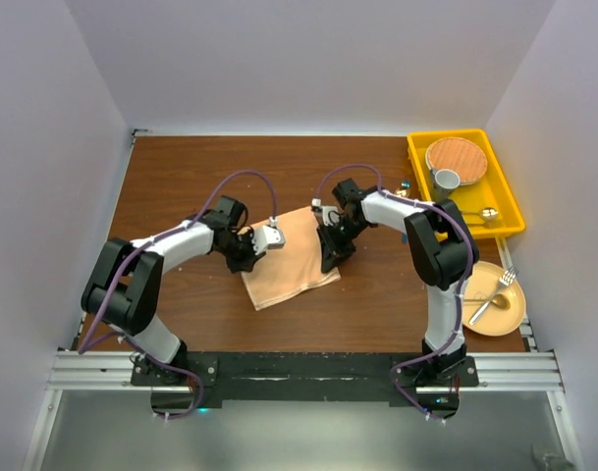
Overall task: Fold the napkin into a case and place the utensils inside
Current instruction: Rotate the square-folded napkin at the center of the board, then pick up the top corner of the square folded napkin from the center of the board.
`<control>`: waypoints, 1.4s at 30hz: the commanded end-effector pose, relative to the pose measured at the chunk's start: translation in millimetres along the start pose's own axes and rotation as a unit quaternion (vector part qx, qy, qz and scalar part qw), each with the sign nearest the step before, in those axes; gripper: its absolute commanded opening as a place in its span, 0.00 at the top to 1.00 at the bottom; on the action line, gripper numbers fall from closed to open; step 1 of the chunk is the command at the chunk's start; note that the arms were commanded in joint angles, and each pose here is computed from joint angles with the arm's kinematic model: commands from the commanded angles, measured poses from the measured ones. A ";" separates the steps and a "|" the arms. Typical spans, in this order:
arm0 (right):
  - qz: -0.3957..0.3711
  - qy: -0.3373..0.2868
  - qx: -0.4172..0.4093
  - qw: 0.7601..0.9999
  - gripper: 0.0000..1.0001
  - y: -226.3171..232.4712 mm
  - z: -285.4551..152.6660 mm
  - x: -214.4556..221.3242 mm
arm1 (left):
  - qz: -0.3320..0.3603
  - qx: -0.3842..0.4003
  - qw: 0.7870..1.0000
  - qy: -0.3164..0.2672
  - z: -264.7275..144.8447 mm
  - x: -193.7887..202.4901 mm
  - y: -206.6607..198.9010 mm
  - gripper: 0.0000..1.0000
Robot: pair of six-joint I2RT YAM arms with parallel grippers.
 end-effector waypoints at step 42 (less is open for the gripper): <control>-0.128 0.004 0.004 0.992 0.67 3.3 -8.2 -17.3 | 0.312 -0.017 0.941 -0.133 14.5 -77.0 -120.1 0.53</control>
Point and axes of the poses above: each gripper's point midway between its finger pads, its own z axis out along the fingers, its own y axis along the line the jaws close on, x = y × z, the point moved 8 cm from there along -z, back along the fingers, and after that the axes turned 13 degrees about z, right-handed, at the moved point
